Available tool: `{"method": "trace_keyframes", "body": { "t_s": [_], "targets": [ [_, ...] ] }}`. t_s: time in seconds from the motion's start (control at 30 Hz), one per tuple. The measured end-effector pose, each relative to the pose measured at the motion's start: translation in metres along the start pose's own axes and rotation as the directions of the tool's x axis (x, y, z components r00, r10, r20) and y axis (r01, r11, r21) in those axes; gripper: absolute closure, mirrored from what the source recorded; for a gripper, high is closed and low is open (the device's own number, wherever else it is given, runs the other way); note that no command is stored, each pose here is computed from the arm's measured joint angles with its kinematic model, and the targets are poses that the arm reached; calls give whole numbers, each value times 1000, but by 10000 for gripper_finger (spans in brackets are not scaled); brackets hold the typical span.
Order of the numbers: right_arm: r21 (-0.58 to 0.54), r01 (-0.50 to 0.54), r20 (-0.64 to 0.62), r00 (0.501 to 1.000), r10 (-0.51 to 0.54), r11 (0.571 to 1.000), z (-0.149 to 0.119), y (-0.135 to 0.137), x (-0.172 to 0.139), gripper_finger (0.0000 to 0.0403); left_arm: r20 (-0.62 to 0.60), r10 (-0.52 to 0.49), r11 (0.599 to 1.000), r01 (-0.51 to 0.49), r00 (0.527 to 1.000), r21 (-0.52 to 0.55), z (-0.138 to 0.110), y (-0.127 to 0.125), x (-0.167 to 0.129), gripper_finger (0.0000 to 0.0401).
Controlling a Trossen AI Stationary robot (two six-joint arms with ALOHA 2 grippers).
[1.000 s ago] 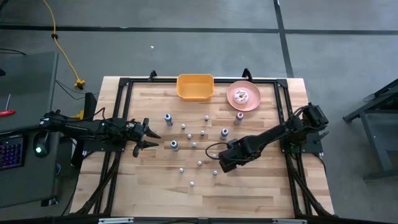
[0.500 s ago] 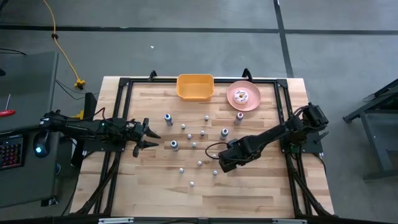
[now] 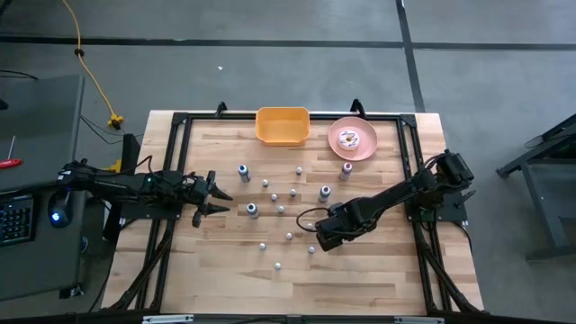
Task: Pick & Place food coloring
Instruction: Put the small orange food coloring bottle into the yellow bin
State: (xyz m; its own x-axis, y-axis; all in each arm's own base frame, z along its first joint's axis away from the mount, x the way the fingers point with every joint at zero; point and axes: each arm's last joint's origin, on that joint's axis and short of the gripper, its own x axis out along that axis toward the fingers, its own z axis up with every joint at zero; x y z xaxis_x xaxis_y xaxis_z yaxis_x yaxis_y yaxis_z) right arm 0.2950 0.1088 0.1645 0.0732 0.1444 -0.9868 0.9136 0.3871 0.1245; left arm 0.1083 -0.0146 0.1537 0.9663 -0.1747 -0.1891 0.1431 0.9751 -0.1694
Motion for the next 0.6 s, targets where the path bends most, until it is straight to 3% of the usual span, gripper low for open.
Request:
{"method": "trace_keyframes", "body": {
  "t_s": [0.6],
  "targets": [
    [-12,-3,-10,1000,3,1000,0,1,2,278,1,0,1000,0,1000,0,0,0,0,238]
  ]
}}
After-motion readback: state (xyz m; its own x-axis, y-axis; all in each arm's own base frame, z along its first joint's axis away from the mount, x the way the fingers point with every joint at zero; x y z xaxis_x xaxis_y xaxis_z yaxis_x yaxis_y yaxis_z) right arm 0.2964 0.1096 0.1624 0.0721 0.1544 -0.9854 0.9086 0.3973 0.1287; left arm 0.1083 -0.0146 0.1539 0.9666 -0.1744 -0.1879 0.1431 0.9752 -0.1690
